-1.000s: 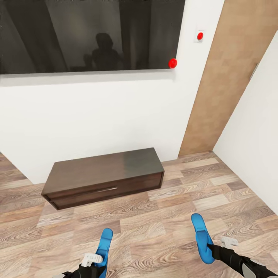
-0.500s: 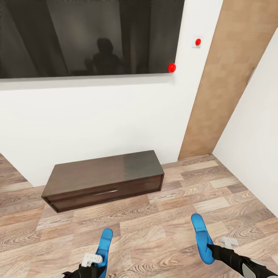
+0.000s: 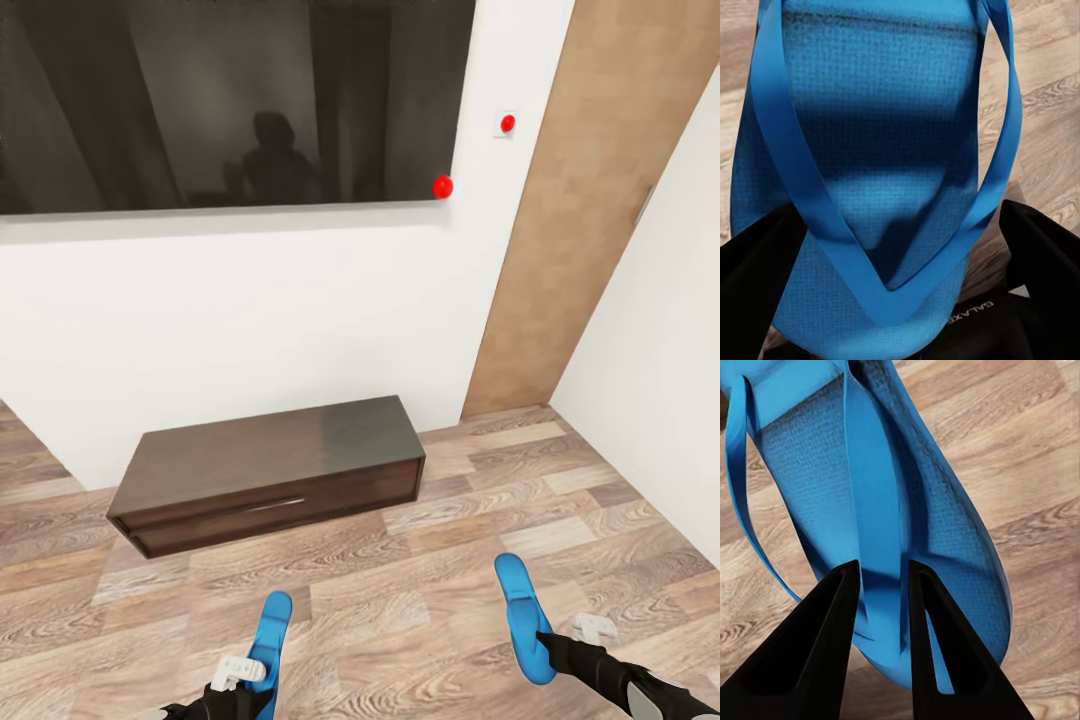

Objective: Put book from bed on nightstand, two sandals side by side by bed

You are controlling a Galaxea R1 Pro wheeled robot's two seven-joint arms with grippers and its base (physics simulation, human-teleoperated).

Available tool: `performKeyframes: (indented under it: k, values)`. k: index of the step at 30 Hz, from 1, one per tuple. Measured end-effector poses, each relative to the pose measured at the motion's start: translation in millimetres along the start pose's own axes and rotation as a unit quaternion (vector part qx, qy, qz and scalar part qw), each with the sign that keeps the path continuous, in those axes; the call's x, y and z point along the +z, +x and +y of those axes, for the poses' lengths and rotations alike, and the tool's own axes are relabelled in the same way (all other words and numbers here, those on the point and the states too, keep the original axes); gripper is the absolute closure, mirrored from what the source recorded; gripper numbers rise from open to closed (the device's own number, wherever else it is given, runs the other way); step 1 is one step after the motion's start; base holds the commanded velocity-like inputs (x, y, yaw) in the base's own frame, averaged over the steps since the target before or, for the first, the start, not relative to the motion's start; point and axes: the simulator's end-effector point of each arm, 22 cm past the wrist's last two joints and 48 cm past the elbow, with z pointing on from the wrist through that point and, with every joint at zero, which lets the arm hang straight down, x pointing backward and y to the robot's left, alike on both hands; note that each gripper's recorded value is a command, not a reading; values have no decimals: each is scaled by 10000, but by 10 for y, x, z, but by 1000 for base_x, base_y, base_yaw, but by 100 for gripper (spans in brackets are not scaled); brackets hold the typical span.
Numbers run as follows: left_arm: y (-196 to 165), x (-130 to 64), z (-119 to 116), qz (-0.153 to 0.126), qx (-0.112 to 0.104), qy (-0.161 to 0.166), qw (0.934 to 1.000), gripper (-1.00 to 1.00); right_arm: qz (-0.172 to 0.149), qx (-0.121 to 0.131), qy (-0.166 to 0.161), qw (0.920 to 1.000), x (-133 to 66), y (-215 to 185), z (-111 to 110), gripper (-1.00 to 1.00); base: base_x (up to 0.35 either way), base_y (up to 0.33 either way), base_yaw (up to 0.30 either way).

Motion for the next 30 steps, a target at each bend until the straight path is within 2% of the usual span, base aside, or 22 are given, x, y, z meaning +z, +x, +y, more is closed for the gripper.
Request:
performKeyframes:
  k: [30]
  values:
    - [-208,-74,-33,-215,99,-1,9997,100,-229,-45,-57,9997,-85,-214,70,100,0,0,0]
